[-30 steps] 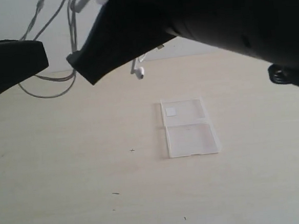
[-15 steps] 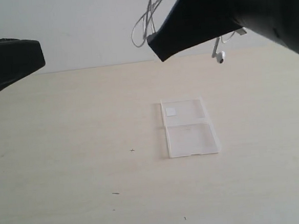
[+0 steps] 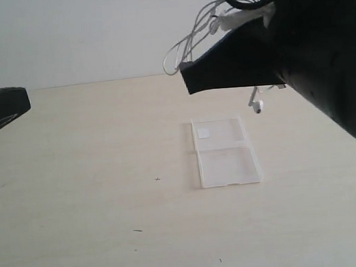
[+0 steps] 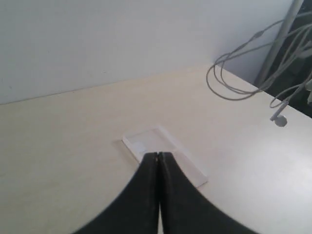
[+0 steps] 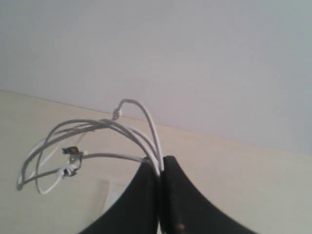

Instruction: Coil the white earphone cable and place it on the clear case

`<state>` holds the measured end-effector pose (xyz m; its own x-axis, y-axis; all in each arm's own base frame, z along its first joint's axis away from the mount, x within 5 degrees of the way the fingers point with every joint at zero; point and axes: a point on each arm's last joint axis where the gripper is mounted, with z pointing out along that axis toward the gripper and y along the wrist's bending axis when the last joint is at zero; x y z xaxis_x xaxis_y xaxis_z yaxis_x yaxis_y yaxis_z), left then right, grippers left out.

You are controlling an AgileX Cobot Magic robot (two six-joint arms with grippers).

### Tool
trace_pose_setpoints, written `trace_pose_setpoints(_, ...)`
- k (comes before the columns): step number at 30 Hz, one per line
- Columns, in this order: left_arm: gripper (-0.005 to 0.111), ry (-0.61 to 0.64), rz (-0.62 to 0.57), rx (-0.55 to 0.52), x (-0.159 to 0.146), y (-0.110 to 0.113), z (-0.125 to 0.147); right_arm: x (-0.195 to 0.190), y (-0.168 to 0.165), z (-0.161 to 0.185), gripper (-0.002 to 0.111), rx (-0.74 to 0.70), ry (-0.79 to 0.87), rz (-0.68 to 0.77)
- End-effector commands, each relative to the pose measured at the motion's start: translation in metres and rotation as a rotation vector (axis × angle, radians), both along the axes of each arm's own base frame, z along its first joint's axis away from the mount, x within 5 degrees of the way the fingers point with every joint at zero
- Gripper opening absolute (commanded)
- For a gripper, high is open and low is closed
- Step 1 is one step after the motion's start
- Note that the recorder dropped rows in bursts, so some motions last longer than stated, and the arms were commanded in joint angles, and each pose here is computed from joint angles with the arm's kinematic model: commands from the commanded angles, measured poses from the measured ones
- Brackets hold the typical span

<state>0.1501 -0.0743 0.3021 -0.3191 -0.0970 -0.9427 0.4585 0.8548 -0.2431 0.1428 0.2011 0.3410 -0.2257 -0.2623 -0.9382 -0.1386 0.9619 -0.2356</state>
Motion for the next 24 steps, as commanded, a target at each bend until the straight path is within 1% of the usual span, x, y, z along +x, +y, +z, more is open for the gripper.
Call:
trace_pose_setpoints(1,0.0,0.017,0.011,0.009,-0.001,0.001,-0.007,-0.003,0.023,0.011,0.0,0.074,-0.085,0.275)
trace_pose_setpoints(3,0.0,0.022,0.011,0.011,-0.001,0.001,-0.009,-0.008,0.047,0.007,0.0,-0.02,-0.056,0.683)
trace_pose_setpoints(4,0.0,0.022,0.011,0.011,-0.001,0.001,-0.009,-0.008,0.049,0.005,0.0,-0.028,-0.038,0.771)
trace_pose_setpoints(5,0.0,0.022,0.011,0.011,-0.001,0.001,-0.009,-0.005,0.05,0.002,0.0,-0.002,0.002,0.841)
trace_pose_setpoints(7,0.0,0.022,0.011,0.011,-0.001,0.001,-0.009,0.006,0.043,-0.003,0.0,-0.031,0.008,0.829)
trace_pose_setpoints(9,0.0,0.022,0.011,0.011,-0.001,0.001,-0.009,0.016,0.034,-0.016,0.0,-0.035,0.05,0.771)
trace_pose_setpoints(10,0.0,0.022,0.011,0.011,-0.001,0.001,-0.009,0.02,0.031,-0.024,0.0,-0.048,0.069,0.769)
trace_pose_setpoints(13,0.0,0.02,0.013,0.013,-0.001,0.002,-0.009,0.026,0.034,-0.049,0.0,-0.013,0.16,0.891)
trace_pose_setpoints(15,0.0,0.009,0.014,0.031,-0.001,0.002,-0.009,0.029,0.035,-0.061,0.0,-0.009,0.202,0.917)
trace_pose_setpoints(17,0.0,-0.011,0.055,0.053,0.002,0.006,-0.008,0.038,0.029,-0.079,0.0,-0.018,0.269,0.883)
trace_pose_setpoints(19,0.0,-0.018,0.084,0.057,0.003,0.008,-0.008,0.044,0.023,-0.087,0.0,-0.029,0.31,0.876)
trace_pose_setpoints(22,0.0,-0.019,0.092,0.058,0.003,0.009,-0.008,0.057,0.009,-0.099,0.0,-0.031,0.429,0.867)
trace_pose_setpoints(24,0.0,-0.019,0.092,0.058,0.003,0.009,-0.008,0.067,-0.004,-0.105,0.0,-0.062,0.511,0.826)
